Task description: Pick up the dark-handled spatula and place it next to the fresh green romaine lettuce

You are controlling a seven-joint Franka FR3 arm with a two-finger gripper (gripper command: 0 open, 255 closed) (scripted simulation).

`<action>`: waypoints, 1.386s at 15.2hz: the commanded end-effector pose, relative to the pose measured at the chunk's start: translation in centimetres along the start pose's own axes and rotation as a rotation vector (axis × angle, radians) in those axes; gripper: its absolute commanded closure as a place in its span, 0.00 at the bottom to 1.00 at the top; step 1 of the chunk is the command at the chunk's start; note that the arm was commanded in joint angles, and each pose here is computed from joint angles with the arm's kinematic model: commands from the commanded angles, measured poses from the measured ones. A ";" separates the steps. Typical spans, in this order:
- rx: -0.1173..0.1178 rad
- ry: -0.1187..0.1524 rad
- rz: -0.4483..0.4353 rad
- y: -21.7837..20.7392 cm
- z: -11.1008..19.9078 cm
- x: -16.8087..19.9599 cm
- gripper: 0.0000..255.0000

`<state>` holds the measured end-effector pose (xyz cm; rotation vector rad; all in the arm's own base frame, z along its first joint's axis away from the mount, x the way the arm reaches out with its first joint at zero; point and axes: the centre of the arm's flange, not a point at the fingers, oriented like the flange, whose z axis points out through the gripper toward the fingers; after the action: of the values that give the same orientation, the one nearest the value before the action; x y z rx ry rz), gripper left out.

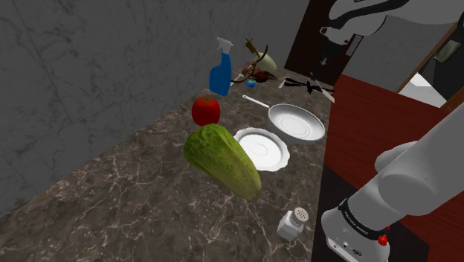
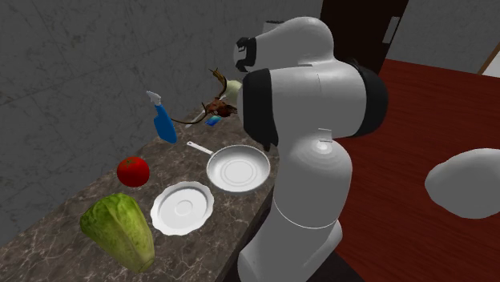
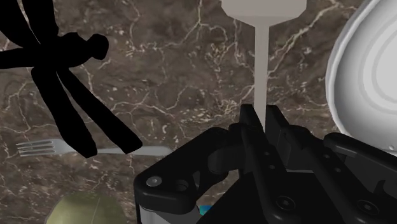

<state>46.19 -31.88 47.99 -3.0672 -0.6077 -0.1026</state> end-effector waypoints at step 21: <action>0.000 0.000 0.000 -13.1 -6.3 -0.3 1.00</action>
<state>41.27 -21.09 53.98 -3.0650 -0.6098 -0.1025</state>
